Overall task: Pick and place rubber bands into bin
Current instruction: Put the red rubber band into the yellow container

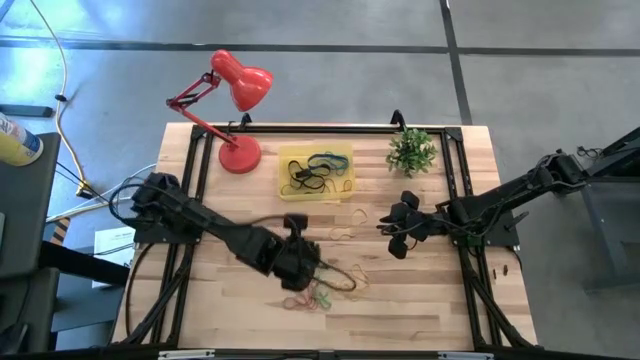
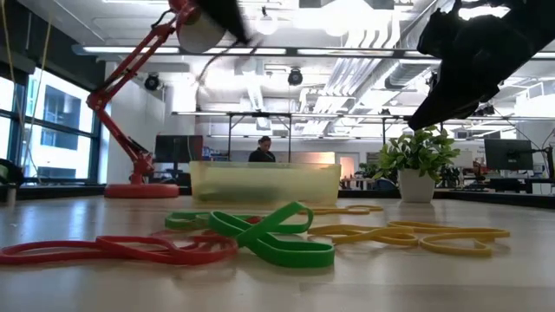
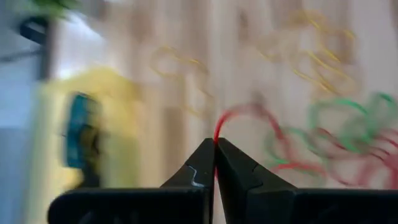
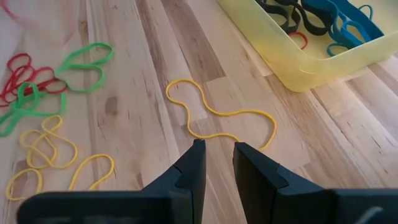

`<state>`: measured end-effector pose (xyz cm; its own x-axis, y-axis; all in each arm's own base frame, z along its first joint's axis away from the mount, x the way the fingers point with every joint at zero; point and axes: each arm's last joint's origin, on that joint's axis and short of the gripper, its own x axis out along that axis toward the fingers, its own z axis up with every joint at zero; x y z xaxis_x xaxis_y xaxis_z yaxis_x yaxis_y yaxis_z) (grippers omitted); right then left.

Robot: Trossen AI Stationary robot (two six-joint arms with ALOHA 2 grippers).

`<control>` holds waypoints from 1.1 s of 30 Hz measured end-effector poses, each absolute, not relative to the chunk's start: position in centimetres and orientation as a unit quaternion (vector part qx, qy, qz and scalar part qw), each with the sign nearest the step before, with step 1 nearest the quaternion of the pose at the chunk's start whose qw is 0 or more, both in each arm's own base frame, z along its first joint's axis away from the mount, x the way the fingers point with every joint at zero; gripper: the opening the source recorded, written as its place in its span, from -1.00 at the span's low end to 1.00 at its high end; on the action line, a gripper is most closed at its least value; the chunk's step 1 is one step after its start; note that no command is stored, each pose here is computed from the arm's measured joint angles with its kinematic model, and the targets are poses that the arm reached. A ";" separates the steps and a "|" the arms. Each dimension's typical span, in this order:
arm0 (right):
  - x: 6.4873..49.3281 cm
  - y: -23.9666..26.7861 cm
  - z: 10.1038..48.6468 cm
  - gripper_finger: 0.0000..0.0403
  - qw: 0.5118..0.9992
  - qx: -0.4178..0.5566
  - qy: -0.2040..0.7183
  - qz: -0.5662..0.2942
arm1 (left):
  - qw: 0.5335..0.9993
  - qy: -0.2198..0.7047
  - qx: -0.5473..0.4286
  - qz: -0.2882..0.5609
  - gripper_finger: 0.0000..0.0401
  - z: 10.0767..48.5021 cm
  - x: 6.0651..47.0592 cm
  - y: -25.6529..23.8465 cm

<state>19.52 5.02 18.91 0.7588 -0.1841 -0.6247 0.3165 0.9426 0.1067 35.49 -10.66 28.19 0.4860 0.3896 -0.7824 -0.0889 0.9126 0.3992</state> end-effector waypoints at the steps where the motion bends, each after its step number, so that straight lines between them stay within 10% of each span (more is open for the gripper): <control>1: 19.5 5.0 18.9 -0.64 0.932 0.107 0.319 -0.134 | 0.848 0.482 0.165 0.148 -1.00 29.0 35.7 -10.2; 14: 19.7 5.0 19.1 -0.64 0.932 0.138 0.298 -0.152 | 0.794 0.516 0.266 0.179 -1.00 32.3 37.6 2.3; 33: 19.8 4.7 19.4 -0.64 0.929 0.167 0.262 -0.201 | 0.848 0.480 0.203 0.099 -1.00 25.6 36.6 14.6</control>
<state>19.84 4.75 19.39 0.7822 -0.2853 -0.5538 0.4601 0.8639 0.2049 36.62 14.57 25.56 0.5189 0.3623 -0.7742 0.0270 0.8983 0.4385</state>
